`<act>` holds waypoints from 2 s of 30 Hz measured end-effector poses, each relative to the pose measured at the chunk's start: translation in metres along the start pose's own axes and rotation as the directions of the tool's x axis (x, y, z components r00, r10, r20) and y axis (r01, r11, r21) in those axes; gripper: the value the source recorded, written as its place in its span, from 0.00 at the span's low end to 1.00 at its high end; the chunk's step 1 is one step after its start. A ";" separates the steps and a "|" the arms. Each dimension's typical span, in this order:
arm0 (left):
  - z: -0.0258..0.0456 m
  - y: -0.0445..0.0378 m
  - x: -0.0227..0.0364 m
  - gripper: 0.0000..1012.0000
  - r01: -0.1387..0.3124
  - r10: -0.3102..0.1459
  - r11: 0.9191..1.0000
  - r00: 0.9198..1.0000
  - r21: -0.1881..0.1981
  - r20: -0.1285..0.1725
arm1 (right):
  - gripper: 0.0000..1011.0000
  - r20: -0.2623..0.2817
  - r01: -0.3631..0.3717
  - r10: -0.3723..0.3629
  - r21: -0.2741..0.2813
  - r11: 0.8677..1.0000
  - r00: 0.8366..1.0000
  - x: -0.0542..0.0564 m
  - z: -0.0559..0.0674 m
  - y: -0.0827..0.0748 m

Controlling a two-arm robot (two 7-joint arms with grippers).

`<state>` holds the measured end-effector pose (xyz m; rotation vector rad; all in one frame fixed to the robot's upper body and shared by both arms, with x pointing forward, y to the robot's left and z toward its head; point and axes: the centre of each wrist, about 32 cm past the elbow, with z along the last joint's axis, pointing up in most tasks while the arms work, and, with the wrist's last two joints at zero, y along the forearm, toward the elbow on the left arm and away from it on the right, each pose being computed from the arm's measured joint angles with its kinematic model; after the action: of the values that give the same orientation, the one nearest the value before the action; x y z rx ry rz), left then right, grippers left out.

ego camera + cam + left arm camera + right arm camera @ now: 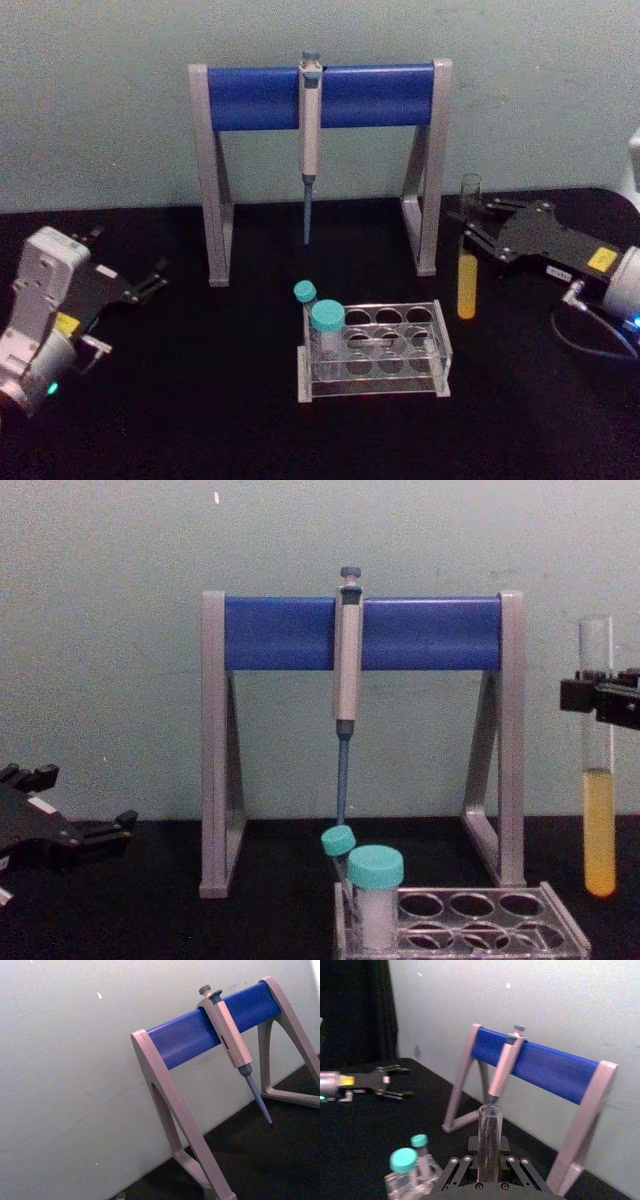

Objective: Pick up the test tube from the test tube rack, shake it, then place it back into the test tube rack.

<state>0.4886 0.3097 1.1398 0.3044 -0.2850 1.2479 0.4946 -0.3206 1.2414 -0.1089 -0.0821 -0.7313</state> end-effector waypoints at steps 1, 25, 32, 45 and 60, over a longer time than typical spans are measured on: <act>0.0000 0.0000 0.0000 0.99 0.000 0.000 1.000 1.000 0.000 0.000 | 0.23 0.004 0.009 -0.009 -0.004 1.000 1.000 0.001 0.000 0.002; 0.0000 0.0000 0.0000 0.99 0.000 0.000 1.000 1.000 0.000 0.000 | 0.23 -0.023 -0.068 0.071 0.121 0.990 0.997 -0.004 -0.006 0.063; 0.0000 0.0000 0.0000 0.99 0.000 0.000 1.000 1.000 0.000 0.000 | 0.23 -0.058 -0.141 0.151 0.151 0.978 0.987 -0.011 -0.007 0.055; 0.0000 0.0000 0.0000 0.99 0.000 0.000 1.000 1.000 0.000 0.000 | 0.23 -0.059 -0.125 0.133 0.119 0.985 0.989 -0.014 -0.017 0.033; 0.0000 0.0000 0.0000 0.99 0.000 0.000 1.000 1.000 0.000 0.000 | 0.23 -0.030 -0.093 0.097 0.110 0.990 0.995 -0.017 -0.030 0.048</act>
<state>0.4886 0.3097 1.1398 0.3045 -0.2850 1.2479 0.5154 -0.2777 1.2065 0.0043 -0.0822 -0.6323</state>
